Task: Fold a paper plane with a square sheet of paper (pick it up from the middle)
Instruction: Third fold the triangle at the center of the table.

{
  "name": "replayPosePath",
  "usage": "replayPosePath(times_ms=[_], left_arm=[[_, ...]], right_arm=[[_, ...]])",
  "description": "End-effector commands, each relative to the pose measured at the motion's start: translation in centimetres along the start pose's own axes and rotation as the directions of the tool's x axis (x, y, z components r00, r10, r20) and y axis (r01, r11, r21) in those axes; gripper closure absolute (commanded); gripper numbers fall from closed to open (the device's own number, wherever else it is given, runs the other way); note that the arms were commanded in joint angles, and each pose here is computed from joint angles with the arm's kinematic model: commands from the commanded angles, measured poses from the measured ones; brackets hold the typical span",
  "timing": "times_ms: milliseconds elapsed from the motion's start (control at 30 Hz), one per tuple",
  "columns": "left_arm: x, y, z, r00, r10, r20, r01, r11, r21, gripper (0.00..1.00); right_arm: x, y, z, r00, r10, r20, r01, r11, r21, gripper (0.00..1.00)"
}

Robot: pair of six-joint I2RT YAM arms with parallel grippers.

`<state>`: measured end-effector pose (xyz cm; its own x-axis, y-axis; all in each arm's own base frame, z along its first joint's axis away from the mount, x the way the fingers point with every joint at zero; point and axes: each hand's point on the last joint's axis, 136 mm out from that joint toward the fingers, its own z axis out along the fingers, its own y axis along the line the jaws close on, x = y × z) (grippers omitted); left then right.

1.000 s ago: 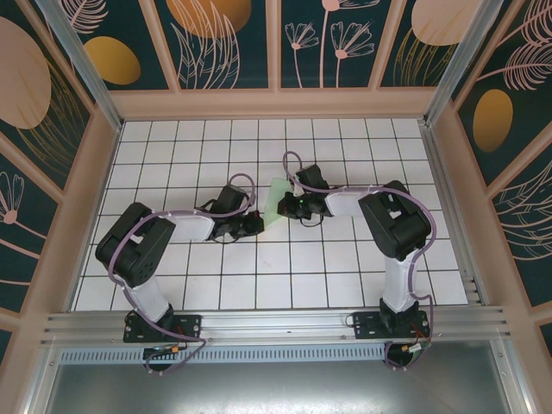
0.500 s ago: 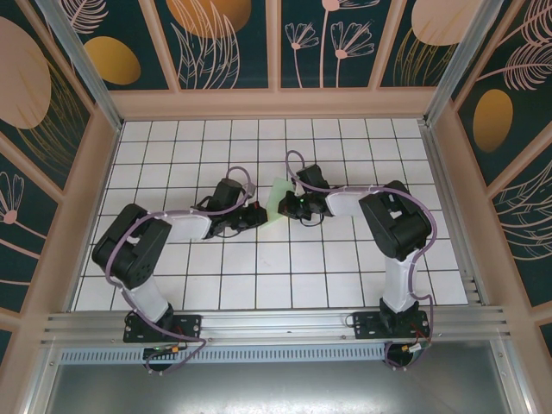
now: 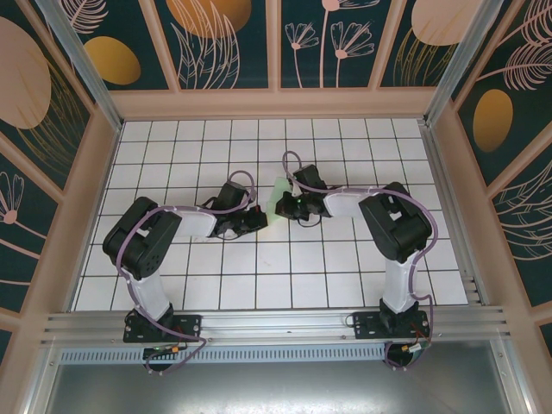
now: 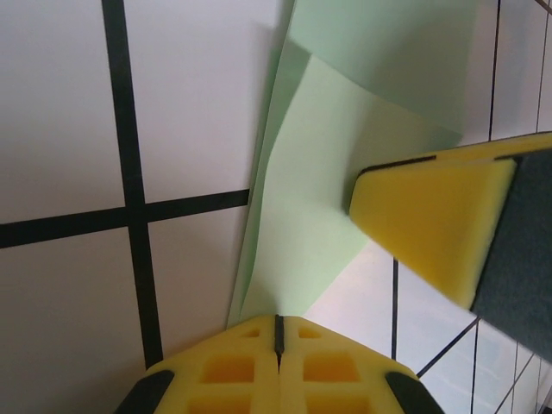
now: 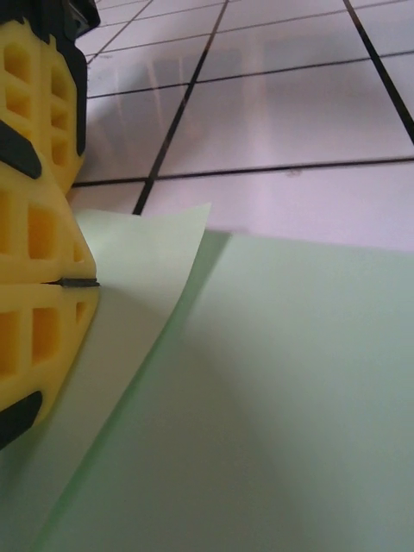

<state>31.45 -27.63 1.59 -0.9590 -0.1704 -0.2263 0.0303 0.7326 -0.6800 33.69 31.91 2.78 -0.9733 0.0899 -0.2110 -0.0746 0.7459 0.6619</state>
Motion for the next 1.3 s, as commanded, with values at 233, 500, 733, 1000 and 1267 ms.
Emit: replayPosePath(times_ms=[233,500,733,1000,1267], left_arm=[[0.3,2.4,0.4,0.999,-0.034,-0.003,0.033,0.993,-0.109,1.00],[1.5,4.1,0.4,0.997,-0.069,-0.027,0.064,0.984,-0.166,1.00],[1.2,3.3,0.4,0.998,-0.052,-0.030,0.047,0.990,-0.134,1.00],[-2.7,-3.8,-1.1,0.997,0.067,0.030,-0.068,0.996,0.054,0.91],[-6.8,-7.0,-3.9,0.974,0.137,0.181,-0.145,0.989,0.032,0.59]], right_arm=[[1.0,0.1,1.0,0.999,-0.009,-0.033,0.010,1.000,0.029,0.98],[-0.6,-5.6,-1.4,0.999,0.030,0.027,-0.034,0.990,0.134,0.98],[-4.0,-8.7,-5.2,0.987,0.049,0.150,-0.077,0.979,0.188,0.98],[-6.3,-5.1,-9.7,0.950,0.072,0.304,-0.111,0.988,0.111,0.93],[-5.9,-2.4,-10.5,0.929,0.200,0.310,-0.190,0.980,-0.063,0.58]])
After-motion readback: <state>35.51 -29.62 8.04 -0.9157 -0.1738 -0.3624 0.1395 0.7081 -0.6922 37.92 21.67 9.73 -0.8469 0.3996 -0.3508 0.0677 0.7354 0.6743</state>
